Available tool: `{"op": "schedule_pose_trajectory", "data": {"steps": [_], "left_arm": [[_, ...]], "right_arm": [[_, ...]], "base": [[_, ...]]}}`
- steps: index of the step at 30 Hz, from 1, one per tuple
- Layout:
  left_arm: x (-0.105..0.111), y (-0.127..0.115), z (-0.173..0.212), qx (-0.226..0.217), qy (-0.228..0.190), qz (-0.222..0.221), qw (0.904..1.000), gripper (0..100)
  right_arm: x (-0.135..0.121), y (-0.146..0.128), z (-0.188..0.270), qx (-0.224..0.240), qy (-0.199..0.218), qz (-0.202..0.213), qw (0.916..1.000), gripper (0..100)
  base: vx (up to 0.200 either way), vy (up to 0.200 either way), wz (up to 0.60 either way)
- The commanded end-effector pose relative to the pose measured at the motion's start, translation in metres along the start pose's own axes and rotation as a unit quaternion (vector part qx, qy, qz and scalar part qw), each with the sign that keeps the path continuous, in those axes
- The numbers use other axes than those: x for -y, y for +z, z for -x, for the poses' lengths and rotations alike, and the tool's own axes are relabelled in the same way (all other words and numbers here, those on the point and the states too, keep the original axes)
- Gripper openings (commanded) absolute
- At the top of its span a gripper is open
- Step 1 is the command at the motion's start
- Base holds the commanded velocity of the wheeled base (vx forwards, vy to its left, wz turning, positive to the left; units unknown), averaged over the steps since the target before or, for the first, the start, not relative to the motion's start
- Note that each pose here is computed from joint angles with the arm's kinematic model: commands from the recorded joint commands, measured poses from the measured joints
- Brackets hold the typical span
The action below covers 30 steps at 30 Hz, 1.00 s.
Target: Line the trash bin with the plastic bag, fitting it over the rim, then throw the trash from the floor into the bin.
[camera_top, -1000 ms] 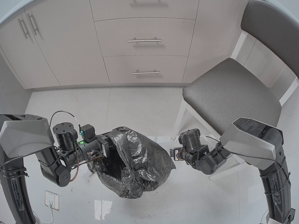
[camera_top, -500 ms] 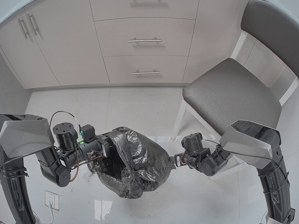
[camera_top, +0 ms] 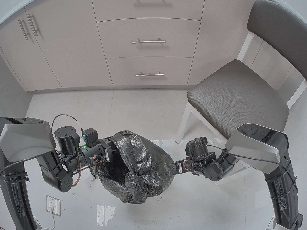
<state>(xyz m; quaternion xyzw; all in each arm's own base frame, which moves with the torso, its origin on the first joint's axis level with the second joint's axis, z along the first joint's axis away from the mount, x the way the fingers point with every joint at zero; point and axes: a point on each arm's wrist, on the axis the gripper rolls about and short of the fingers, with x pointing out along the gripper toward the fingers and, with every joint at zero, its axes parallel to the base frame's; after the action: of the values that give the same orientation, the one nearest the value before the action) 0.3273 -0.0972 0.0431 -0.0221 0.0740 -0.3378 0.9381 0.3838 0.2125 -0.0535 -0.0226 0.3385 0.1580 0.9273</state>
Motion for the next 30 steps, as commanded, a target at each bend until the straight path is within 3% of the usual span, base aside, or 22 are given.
{"op": "schedule_pose_trajectory", "data": {"steps": [1,12,17,22,27,30], "left_arm": [[0.000,0.000,0.000,0.000,0.000,0.000,1.0000,0],[0.000,-0.002,0.002,-0.005,0.002,0.003,1.0000,0],[0.000,-0.002,0.002,-0.005,0.002,0.003,1.0000,0],[0.000,-0.003,0.003,-0.007,0.003,0.004,1.0000,0],[0.000,-0.003,0.002,-0.007,0.002,0.004,1.0000,0],[0.000,-0.003,0.003,-0.007,0.002,0.004,1.0000,0]], "right_arm": [[-0.006,0.015,0.012,-0.003,0.056,-0.032,0.9979,100],[-0.029,0.025,0.036,-0.031,0.129,-0.049,0.9900,100],[-0.040,0.024,0.037,-0.037,0.137,-0.056,0.9883,100],[-0.025,0.020,0.031,-0.032,0.080,-0.051,0.9950,100],[-0.018,-0.007,0.049,-0.063,0.039,0.026,0.9969,100],[-0.020,-0.020,0.058,-0.047,-0.008,0.047,0.9977,100]], "base": [[0.000,0.000,0.00],[0.000,0.000,0.00],[0.000,0.000,0.00],[0.000,0.000,0.00],[0.000,0.000,0.00],[0.000,0.000,0.00]]}}
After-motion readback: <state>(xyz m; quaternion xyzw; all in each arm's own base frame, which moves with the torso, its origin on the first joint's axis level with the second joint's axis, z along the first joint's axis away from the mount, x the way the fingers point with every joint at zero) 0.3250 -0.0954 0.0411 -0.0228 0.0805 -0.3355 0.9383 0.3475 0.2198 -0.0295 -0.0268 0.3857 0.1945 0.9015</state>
